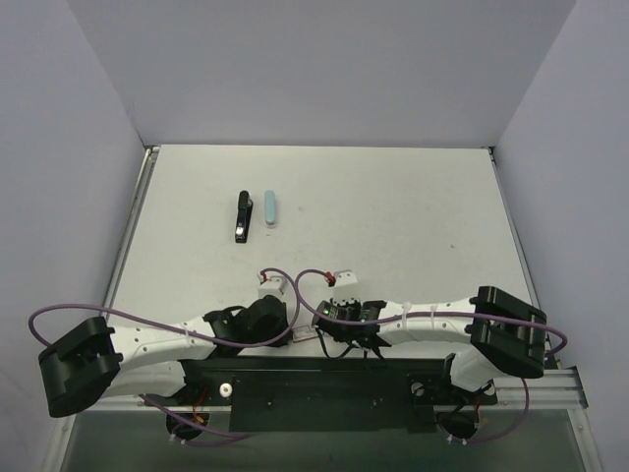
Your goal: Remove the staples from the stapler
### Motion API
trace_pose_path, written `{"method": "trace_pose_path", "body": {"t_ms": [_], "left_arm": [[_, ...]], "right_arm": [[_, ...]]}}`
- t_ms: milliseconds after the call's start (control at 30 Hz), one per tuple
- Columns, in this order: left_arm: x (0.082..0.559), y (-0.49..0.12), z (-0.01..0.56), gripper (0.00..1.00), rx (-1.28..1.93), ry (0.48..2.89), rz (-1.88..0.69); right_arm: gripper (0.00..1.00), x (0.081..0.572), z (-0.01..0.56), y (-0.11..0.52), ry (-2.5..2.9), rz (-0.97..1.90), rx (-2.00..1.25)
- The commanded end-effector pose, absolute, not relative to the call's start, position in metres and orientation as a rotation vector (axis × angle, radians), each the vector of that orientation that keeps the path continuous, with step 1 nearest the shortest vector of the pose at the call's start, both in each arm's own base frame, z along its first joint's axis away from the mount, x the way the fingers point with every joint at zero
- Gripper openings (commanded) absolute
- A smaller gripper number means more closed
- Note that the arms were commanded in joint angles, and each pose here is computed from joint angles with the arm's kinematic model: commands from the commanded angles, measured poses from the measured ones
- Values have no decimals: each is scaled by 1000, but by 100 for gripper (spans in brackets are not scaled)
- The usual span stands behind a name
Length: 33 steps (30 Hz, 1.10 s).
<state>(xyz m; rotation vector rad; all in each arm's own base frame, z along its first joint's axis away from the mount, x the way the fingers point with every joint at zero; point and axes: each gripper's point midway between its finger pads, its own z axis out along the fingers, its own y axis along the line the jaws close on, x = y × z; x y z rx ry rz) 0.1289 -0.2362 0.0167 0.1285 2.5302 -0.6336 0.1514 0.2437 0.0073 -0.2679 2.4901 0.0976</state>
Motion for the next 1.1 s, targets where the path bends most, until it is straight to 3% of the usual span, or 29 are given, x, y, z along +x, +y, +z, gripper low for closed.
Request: {"method": "trace_pose_path", "body": {"t_ms": [0, 1067], "left_arm": [[117, -216, -5, 0, 183, 2614, -506], [117, -215, -7, 0, 178, 2615, -490]], "right_arm": [[0, 141, -1, 235, 2495, 65, -343], [0, 132, -3, 197, 2469, -57, -339]]}}
